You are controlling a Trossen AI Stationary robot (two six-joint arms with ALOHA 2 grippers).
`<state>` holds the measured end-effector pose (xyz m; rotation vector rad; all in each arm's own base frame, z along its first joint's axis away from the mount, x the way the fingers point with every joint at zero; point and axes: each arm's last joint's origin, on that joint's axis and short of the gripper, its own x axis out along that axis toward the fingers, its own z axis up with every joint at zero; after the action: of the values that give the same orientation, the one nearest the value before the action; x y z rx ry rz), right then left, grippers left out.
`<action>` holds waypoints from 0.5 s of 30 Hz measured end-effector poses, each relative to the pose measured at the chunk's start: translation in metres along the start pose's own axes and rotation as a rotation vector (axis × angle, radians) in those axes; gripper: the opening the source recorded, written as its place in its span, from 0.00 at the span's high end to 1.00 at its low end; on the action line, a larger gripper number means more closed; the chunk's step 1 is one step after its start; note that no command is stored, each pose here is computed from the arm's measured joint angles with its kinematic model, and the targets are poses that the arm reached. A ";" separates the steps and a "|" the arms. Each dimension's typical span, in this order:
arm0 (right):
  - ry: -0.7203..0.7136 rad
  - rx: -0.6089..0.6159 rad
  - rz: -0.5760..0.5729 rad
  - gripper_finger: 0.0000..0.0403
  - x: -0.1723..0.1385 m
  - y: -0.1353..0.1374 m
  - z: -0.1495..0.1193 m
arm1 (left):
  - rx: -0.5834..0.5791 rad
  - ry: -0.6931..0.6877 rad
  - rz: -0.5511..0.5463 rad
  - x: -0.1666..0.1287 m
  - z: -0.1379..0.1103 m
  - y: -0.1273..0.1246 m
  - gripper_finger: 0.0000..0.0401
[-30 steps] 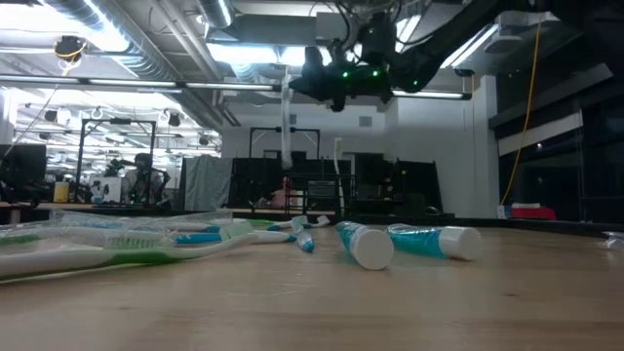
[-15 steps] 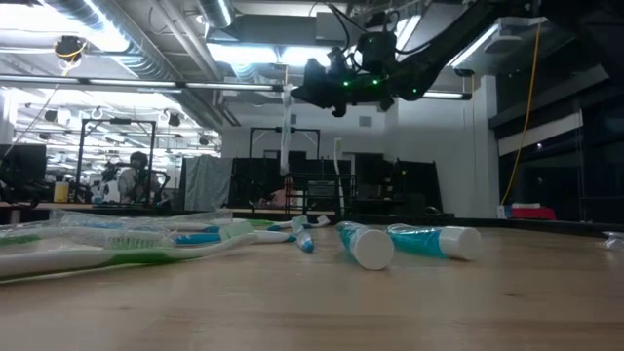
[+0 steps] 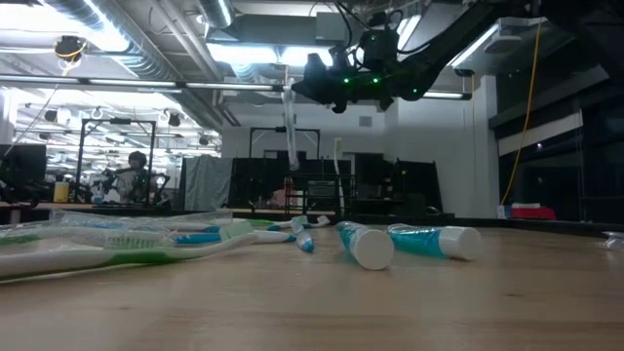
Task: Pick & Place toothbrushing station
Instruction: Put the blue toothbrush into the wire organizer
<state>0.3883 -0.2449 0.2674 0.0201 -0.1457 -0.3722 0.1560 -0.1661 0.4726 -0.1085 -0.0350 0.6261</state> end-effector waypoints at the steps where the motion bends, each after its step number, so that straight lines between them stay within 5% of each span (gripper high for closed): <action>1: 0.002 -0.001 -0.003 1.00 0.000 0.000 0.000 | 0.000 0.000 0.000 0.000 0.000 0.000 0.95; 15: 0.001 -0.019 -0.053 1.00 -0.003 -0.015 0.001 | -0.016 0.000 0.000 0.000 0.000 0.000 0.95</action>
<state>0.3800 -0.2578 0.2670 0.0052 -0.1404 -0.4268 0.1560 -0.1661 0.4726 -0.1240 -0.0400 0.6259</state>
